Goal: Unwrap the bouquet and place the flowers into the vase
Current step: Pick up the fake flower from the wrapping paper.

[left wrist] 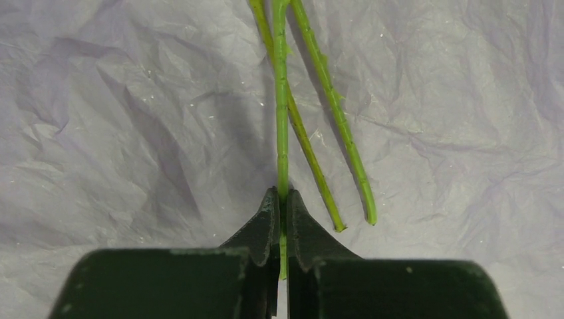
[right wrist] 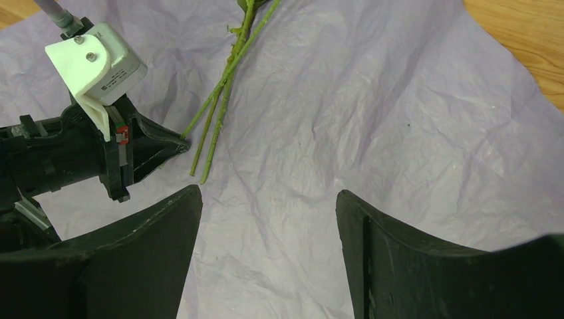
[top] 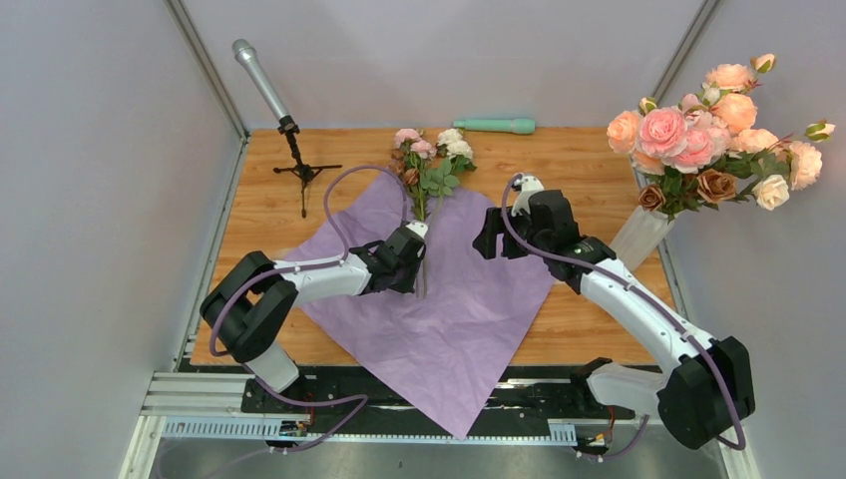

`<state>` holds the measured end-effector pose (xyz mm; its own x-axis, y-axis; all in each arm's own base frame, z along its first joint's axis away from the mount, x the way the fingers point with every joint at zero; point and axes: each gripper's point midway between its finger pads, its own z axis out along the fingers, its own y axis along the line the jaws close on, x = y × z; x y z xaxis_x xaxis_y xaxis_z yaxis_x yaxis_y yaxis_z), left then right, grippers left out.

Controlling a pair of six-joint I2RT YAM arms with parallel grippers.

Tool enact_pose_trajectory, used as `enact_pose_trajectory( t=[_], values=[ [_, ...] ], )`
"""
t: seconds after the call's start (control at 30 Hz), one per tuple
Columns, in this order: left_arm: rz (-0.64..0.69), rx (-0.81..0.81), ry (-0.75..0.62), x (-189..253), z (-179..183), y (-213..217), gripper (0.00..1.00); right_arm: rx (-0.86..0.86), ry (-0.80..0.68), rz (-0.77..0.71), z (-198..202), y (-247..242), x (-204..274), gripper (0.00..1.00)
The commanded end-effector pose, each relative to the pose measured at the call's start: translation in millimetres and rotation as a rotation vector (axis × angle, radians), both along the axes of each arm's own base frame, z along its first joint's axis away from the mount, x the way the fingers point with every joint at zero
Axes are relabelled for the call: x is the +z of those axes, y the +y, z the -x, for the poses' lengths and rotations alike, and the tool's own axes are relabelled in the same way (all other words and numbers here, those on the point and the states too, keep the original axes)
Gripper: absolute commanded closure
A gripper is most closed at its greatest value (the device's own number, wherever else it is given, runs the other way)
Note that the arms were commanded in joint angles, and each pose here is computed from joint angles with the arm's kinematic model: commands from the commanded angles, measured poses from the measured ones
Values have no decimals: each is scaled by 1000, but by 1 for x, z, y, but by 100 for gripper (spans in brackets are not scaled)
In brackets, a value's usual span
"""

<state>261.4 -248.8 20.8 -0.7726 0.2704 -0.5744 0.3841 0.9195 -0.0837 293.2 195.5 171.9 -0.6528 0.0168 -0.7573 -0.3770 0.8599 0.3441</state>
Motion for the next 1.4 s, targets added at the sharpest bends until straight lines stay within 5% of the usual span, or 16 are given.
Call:
enact_pose_trajectory(
  t=[0.0,0.3,0.73,1.37],
  values=[
    [71,-4,18,7,3,-16,100,-24,-48,-38,-2,-2,15,25],
    [301,-5,-46,64,5,-39,100,-52,-37,-86,2,-3,18,23],
    [640,-12,-104,126,30,-49,100,-137,19,-464,-7,25,47,19],
    [789,-77,-152,143,68,-28,100,-318,96,-530,-102,39,11,28]
  ],
)
